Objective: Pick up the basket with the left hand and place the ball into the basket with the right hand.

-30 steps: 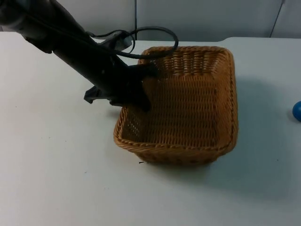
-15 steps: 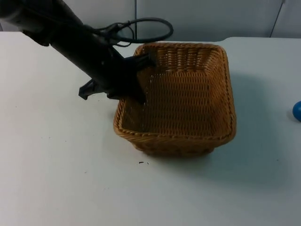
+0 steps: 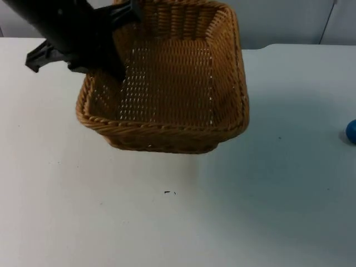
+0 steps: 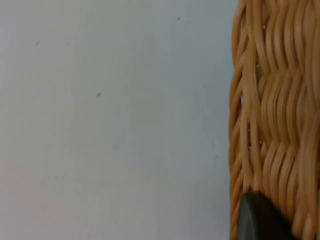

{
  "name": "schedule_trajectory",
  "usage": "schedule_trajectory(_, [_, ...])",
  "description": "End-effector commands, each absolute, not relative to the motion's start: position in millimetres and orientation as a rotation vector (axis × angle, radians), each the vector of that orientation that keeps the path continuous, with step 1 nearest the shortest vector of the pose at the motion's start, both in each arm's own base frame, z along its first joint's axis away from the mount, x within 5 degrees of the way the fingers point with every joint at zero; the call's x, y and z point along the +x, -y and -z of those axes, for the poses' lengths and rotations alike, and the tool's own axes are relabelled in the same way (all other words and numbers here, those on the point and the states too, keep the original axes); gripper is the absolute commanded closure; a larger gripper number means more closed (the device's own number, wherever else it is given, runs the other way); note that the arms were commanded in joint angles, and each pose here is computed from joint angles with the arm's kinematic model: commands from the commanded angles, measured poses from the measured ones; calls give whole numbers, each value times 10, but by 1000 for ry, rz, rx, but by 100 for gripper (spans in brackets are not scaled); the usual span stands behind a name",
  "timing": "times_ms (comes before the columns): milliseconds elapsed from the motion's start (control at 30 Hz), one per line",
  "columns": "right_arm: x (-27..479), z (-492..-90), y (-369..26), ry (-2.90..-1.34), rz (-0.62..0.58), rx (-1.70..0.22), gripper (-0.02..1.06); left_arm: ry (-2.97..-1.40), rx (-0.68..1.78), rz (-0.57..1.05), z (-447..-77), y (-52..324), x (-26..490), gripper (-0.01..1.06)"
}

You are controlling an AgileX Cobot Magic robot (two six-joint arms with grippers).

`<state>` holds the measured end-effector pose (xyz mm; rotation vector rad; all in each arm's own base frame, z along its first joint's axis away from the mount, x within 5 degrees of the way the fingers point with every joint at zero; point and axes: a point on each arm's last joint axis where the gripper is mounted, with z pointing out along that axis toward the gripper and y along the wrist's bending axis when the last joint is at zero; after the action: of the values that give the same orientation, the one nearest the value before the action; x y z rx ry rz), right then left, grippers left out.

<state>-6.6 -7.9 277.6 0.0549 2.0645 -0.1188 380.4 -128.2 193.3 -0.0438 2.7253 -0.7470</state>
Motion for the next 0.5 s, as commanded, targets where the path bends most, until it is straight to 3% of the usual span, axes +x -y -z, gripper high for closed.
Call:
schedule_trajectory(0, [-68, -2780, 81, -2052, 126, 64, 33, -2691, -111, 783, -1993, 1155, 3640, 105])
schedule_trajectory(167, [-68, -2780, 81, -2052, 126, 64, 33, -2696, -146, 794, -1903, 924, 3305, 105])
schedule_trajectory(467, [-124, -2928, 77, -1987, 122, 65, 33, -2722, -166, 836, -1710, 912, 3072, 105])
